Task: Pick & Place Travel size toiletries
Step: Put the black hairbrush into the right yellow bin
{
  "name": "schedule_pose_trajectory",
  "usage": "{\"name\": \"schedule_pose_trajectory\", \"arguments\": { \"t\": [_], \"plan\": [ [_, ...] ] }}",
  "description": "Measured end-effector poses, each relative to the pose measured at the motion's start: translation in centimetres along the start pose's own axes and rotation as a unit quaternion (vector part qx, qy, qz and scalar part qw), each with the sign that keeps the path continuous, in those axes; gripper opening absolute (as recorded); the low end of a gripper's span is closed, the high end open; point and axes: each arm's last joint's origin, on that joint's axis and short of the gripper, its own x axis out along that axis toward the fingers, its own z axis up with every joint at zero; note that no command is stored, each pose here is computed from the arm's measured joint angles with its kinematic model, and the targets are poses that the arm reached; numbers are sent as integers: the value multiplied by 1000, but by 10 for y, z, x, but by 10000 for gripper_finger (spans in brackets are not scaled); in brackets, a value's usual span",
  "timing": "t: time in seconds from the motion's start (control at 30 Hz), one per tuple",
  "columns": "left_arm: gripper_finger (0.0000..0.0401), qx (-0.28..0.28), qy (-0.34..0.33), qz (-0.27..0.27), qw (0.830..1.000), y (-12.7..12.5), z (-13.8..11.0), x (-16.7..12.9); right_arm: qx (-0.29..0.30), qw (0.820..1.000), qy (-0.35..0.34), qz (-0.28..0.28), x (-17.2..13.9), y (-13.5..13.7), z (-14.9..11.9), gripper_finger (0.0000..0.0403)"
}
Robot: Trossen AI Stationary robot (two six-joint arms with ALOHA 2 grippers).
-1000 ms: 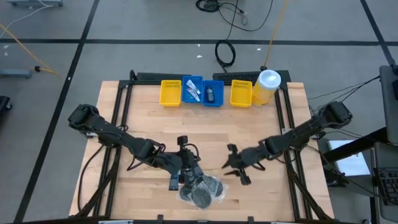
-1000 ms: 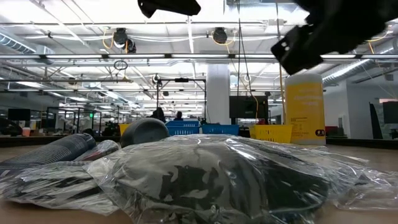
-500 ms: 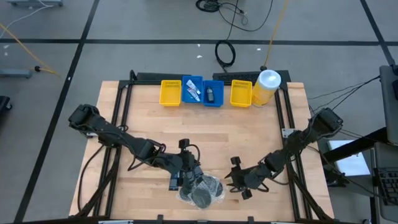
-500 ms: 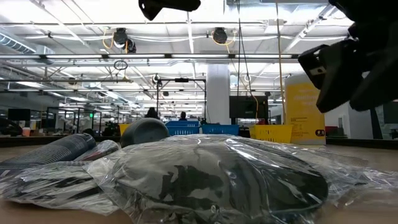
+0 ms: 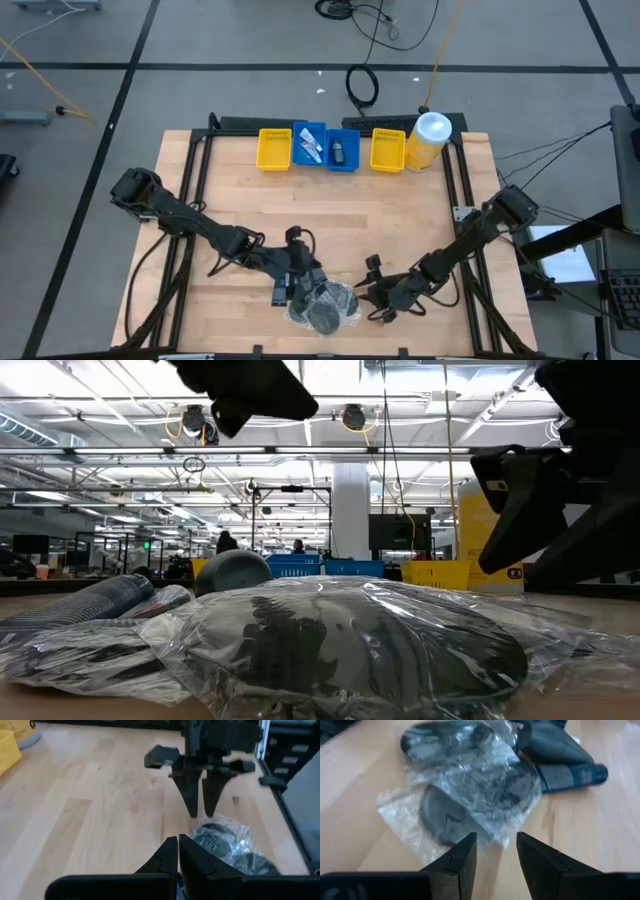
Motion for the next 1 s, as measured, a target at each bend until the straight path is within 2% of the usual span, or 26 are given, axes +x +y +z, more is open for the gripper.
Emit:
{"name": "schedule_pose_trajectory", "arguments": {
  "t": [0.4, 0.7, 1.0],
  "plan": [
    [19, -69, -1, 3, 998, 10, -36, 7, -9, 1000, 8, -1, 11, 2, -8, 132],
    [19, -81, 15, -19, 996, 9, -64, 40, -26, 1000, 2, -7, 21, 1, -1, 132],
    [19, -115, 50, -13, 992, 9, -88, 60, -26, 999, 1, -18, 25, -8, 1, 132]
  ]
}}
